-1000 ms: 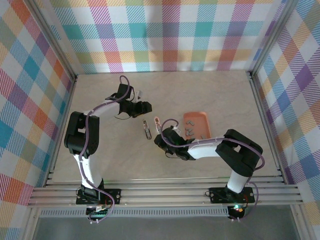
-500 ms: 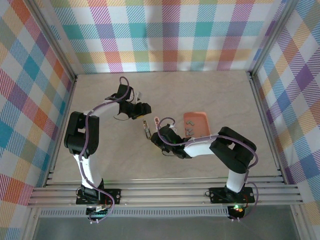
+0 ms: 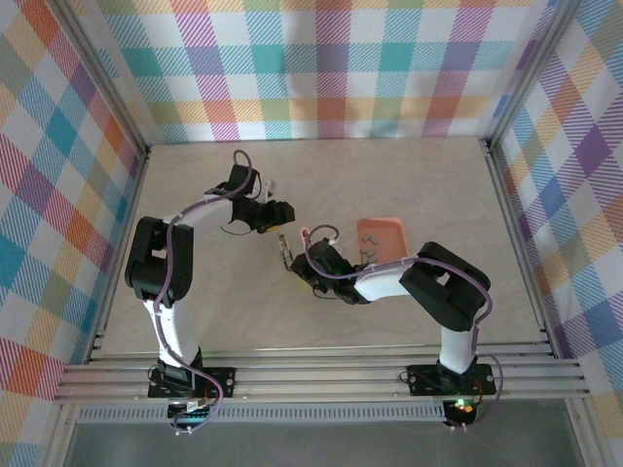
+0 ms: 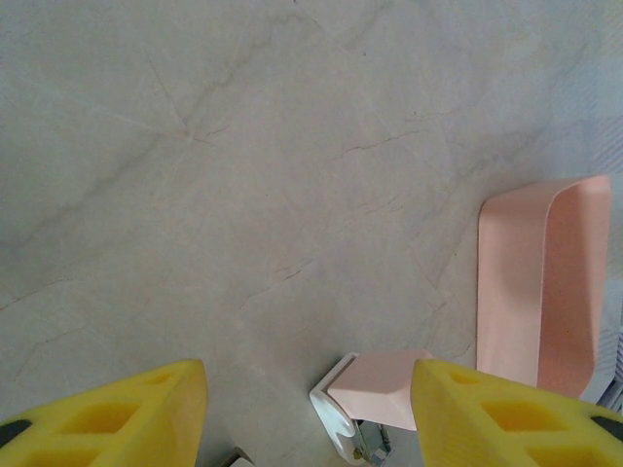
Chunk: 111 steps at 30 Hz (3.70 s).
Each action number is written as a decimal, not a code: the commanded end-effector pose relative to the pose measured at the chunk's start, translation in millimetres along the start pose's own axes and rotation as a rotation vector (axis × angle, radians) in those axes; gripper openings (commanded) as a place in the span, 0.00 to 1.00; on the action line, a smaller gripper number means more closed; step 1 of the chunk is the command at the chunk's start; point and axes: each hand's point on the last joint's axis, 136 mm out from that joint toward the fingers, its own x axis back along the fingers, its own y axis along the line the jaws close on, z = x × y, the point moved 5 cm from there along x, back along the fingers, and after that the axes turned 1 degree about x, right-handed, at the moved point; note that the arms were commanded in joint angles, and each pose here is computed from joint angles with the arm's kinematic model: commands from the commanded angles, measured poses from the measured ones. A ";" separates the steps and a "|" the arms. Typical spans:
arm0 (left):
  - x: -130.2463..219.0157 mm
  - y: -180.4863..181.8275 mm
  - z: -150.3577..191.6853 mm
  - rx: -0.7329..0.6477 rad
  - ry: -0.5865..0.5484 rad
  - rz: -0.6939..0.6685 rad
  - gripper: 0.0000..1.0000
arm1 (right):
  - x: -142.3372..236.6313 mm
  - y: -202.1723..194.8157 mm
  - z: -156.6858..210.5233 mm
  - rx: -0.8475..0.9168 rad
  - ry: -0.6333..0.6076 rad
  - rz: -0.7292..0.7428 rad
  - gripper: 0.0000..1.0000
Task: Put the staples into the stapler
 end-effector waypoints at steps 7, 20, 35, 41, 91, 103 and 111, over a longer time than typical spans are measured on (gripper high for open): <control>-4.7 5.1 4.8 0.016 0.042 0.020 0.57 | -7.9 11.0 -2.2 -0.006 0.012 -0.035 0.35; -6.9 5.9 6.4 0.013 0.052 0.028 0.56 | -14.0 6.5 -0.3 -0.015 0.018 -0.025 0.34; -0.7 -0.6 9.0 0.009 0.057 0.053 0.52 | -14.2 1.0 -0.7 -0.016 0.013 -0.004 0.30; 4.1 -5.7 10.7 -0.002 0.057 0.075 0.50 | -12.6 -0.6 -1.1 -0.017 0.006 0.001 0.29; 15.2 -32.4 48.5 -0.074 0.128 0.178 0.46 | -5.8 -10.7 -3.7 0.006 -0.025 0.028 0.25; 12.9 -29.7 58.8 -0.077 0.158 0.167 0.45 | -4.7 -13.2 -4.0 0.011 -0.025 0.038 0.25; 12.9 -27.5 64.7 -0.077 0.170 0.159 0.44 | -3.6 -12.7 -4.2 0.014 -0.027 0.036 0.24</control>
